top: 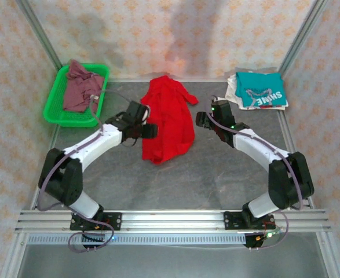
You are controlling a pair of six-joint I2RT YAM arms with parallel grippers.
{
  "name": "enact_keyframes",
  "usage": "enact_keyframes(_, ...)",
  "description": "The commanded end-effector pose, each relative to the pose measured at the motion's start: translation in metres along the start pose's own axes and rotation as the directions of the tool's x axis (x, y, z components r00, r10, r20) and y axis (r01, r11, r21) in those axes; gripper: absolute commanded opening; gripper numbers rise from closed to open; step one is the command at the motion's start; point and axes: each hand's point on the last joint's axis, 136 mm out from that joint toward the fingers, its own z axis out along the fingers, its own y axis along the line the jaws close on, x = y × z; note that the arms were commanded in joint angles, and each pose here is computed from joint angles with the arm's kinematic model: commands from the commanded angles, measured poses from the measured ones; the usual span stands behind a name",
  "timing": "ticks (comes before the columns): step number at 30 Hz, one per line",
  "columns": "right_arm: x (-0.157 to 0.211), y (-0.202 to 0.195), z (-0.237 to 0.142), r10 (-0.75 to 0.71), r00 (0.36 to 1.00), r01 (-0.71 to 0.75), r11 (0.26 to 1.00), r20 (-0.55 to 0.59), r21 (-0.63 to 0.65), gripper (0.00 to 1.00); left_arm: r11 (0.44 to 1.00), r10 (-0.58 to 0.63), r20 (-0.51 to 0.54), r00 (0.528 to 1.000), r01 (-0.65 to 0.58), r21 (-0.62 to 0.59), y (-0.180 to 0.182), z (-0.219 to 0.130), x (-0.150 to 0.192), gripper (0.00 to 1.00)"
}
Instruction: Fold and stack the t-shirts
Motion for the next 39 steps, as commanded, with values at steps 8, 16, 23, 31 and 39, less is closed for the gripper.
enact_keyframes(8,-0.005,0.016,0.004,0.057,0.998,-0.058,0.997,-0.012,-0.052,0.85,0.998,-0.044,-0.046,0.998,0.046,0.047,-0.014,0.053,0.025,0.11)
enact_keyframes(16,-0.013,0.004,0.011,0.022,1.000,-0.022,0.999,-0.003,0.039,0.86,0.979,-0.095,0.061,0.994,0.105,-0.175,0.040,0.006,0.015,0.00)
enact_keyframes(23,-0.026,0.004,0.044,-0.026,0.998,0.033,0.993,-0.065,0.116,0.87,0.942,-0.188,0.164,0.968,0.225,-0.248,0.090,-0.039,0.012,0.00)
enact_keyframes(31,-0.036,0.001,0.113,0.017,0.978,0.018,0.987,-0.208,0.162,0.85,0.888,-0.250,0.180,0.951,0.300,-0.349,0.130,-0.047,0.021,0.00)
enact_keyframes(39,-0.041,0.012,0.162,0.058,0.961,-0.032,0.995,-0.271,0.099,0.79,0.938,-0.265,0.110,0.958,0.283,-0.203,0.113,-0.027,0.018,0.14)
